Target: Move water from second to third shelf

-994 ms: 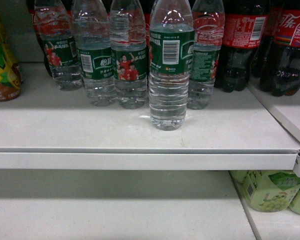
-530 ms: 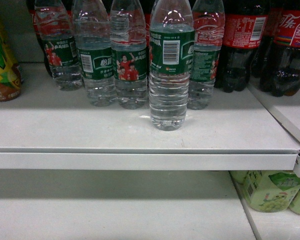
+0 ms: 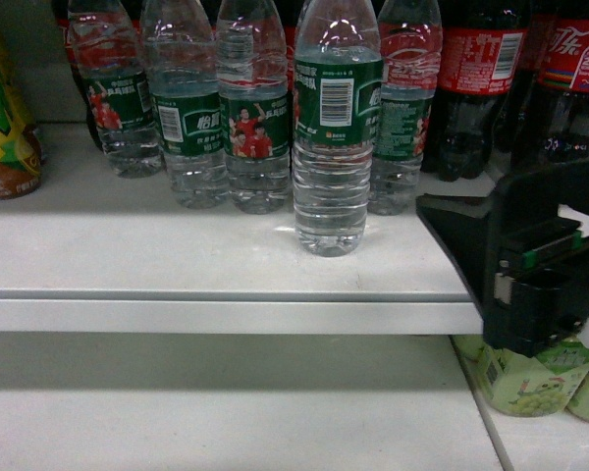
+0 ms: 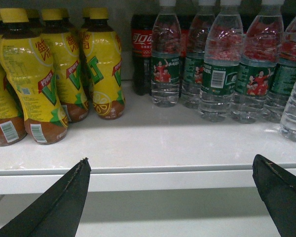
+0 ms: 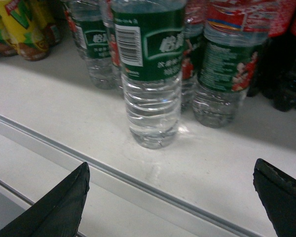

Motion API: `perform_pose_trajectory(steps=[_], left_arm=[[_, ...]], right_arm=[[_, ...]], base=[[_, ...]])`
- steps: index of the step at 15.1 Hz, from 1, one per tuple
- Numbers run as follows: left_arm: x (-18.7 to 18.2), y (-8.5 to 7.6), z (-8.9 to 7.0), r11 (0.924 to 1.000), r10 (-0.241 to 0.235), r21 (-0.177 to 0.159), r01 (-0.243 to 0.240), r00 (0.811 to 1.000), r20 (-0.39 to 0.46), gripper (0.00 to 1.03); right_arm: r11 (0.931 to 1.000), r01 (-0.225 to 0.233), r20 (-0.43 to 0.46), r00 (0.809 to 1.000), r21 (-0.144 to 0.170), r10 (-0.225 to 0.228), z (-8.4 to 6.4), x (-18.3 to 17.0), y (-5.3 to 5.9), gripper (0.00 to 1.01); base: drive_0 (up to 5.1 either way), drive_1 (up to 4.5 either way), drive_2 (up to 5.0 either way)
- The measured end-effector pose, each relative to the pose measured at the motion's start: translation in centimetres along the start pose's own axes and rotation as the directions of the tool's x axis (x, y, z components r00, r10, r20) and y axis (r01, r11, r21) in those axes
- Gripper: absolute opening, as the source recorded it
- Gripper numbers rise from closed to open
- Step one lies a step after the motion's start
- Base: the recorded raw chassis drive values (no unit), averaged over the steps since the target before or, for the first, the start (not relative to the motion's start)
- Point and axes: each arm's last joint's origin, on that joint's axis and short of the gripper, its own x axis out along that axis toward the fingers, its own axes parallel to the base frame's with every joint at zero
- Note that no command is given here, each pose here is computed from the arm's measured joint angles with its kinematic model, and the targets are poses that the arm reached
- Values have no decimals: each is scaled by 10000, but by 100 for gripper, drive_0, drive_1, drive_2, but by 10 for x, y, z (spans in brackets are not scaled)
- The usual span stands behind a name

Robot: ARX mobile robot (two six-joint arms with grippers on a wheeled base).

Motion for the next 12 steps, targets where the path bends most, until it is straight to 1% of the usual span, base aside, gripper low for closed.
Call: perform_pose_trajectory(steps=[3,6,9,12], left_arm=[[0,0,0,10000,0,0,0,10000,4,98],[0,0,0,10000,0,0,0,10000,4,98],[0,0,0,10000,4,0,-4,10000,4,98],[0,0,0,10000,4,0,-4,10000,4,98]], right_arm=[[9983,-581,371,9976,68,579,11,16,16,98],[9963,-820,556,9952,246,805,21,36,27,98],[9975,-606,707,9958,373,579,34,56,32,98],[9974,-141,482,9988,700,108,41,75,33,98]], base=[[0,0,0],[0,0,0],[0,0,0],[0,0,0]])
